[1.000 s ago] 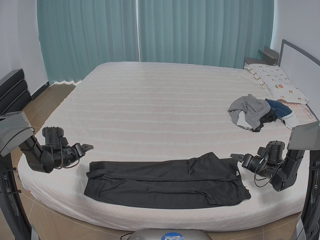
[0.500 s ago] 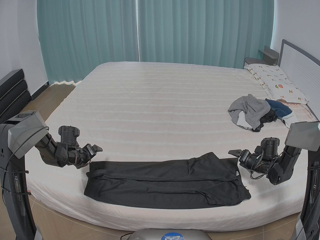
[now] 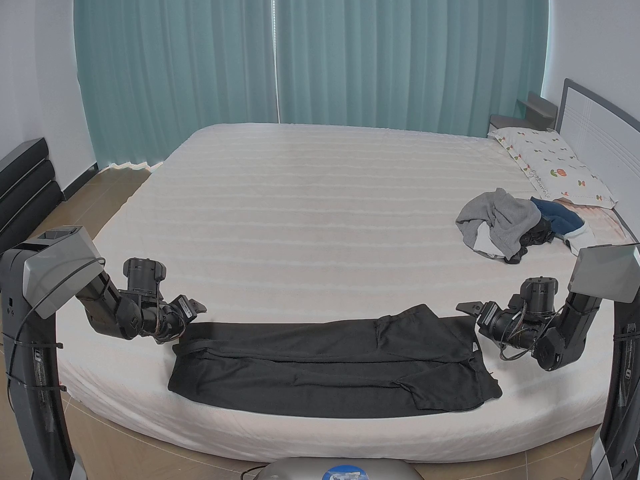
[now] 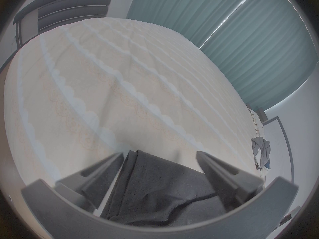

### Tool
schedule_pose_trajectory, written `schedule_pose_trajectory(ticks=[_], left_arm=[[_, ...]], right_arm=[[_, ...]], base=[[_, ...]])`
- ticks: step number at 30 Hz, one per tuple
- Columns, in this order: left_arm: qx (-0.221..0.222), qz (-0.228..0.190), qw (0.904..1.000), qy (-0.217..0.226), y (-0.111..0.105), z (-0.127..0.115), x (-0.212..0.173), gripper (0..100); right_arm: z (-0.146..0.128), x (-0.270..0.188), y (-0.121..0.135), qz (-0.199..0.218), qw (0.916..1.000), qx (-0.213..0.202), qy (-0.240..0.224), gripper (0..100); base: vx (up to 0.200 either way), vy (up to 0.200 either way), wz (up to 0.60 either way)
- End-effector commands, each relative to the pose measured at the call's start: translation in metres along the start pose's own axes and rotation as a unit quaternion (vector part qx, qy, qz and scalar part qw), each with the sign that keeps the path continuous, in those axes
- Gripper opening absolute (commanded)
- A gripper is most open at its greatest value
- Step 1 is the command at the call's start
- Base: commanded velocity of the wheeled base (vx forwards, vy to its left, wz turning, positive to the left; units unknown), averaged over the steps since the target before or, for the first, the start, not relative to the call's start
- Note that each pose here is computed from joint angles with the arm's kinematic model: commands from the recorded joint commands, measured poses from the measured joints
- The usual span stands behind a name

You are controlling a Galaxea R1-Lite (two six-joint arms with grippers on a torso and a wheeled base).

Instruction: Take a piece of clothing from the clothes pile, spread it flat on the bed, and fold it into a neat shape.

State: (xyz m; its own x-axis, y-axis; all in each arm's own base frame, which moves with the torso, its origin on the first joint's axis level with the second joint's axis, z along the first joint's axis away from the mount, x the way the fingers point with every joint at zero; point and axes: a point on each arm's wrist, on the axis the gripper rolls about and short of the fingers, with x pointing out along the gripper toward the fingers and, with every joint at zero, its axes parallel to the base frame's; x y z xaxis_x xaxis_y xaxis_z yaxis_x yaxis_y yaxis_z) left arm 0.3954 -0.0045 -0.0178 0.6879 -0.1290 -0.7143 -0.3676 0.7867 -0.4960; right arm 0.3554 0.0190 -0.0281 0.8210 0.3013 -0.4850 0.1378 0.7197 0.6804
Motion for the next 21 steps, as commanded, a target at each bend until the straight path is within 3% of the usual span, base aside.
schedule_pose_trajectory(ticks=[1, 10, 12, 15, 21], left_arm=[[-0.002, 0.007, 1.0, 0.003, 0.003, -0.002, 0.0, 0], [-0.017, 0.021, 0.9995, -0.013, 0.009, 0.002, -0.001, 0], [-0.028, 0.022, 0.9987, -0.036, 0.009, 0.008, -0.002, 0], [-0.061, -0.001, 0.9954, -0.074, 0.007, 0.015, -0.001, 0], [-0.063, -0.004, 0.995, -0.078, 0.01, 0.012, 0.002, 0]], right_arm=[[-0.002, 0.001, -0.001, -0.001, 1.0, 0.0, 0.003, 100], [-0.003, 0.004, 0.004, -0.001, 1.0, -0.002, 0.006, 100], [-0.002, 0.004, 0.004, -0.003, 1.0, 0.0, 0.009, 100], [-0.004, 0.004, 0.006, -0.002, 0.9999, 0.001, 0.012, 100], [-0.01, 0.007, 0.009, 0.0, 0.9998, -0.002, 0.021, 100]], base=[[0.0, 0.0, 0.0], [0.0, 0.0, 0.0], [0.0, 0.0, 0.0], [0.0, 0.0, 0.0], [0.0, 0.0, 0.0]])
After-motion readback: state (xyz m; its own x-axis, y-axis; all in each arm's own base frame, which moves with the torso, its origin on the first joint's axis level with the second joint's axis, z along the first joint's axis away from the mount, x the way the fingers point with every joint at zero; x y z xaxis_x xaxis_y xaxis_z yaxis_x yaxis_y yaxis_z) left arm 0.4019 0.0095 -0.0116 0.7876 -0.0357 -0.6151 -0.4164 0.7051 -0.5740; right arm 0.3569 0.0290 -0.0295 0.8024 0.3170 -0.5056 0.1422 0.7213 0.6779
